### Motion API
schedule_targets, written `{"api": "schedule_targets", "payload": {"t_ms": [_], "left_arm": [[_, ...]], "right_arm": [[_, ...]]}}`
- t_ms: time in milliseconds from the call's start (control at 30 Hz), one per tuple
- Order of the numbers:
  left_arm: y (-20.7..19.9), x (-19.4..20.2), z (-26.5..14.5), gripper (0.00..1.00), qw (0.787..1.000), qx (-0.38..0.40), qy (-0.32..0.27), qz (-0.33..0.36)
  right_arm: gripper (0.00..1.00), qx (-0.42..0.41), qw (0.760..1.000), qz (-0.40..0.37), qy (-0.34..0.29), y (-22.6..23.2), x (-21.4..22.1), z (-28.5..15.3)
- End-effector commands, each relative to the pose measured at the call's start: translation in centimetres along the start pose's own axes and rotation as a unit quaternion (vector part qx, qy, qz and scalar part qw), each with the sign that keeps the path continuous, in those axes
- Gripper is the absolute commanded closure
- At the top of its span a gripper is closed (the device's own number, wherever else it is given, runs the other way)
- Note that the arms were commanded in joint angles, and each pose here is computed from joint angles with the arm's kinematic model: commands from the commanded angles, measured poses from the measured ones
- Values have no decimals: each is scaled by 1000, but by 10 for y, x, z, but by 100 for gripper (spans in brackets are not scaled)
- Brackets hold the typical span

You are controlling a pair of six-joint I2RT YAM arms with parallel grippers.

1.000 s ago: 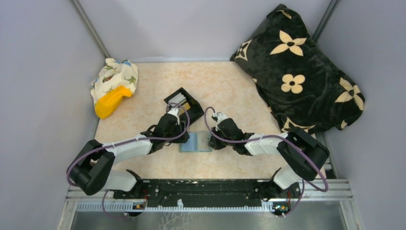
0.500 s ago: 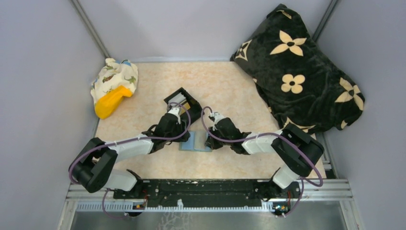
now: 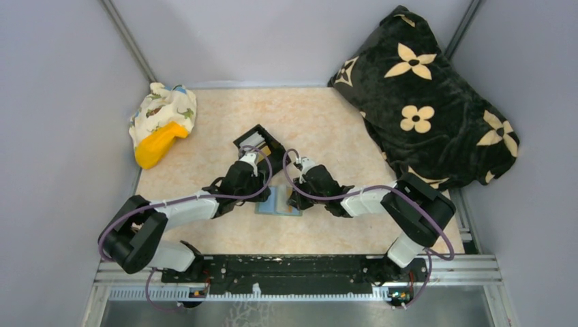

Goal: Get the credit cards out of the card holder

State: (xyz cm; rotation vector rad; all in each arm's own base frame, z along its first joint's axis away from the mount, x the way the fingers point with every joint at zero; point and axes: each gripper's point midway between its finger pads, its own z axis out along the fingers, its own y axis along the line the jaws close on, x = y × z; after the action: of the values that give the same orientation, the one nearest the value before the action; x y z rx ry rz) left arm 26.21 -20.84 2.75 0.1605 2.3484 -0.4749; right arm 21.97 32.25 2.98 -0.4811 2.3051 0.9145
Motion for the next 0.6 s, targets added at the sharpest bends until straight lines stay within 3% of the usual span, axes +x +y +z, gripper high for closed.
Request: {"api": "schedule_targets", "payload": {"t_ms": [0, 367, 567], "left_arm": [[12, 51, -3, 40, 996, -13, 89, 9], [10, 51, -5, 40, 996, -7, 88, 8], [2, 20, -26, 40, 999, -2, 37, -8]], "right_arm": [[100, -32, 999, -13, -29, 21, -22, 7], [100, -67, 997, -15, -19, 33, -25, 25], [100, -76, 997, -20, -25, 40, -34, 28]]}}
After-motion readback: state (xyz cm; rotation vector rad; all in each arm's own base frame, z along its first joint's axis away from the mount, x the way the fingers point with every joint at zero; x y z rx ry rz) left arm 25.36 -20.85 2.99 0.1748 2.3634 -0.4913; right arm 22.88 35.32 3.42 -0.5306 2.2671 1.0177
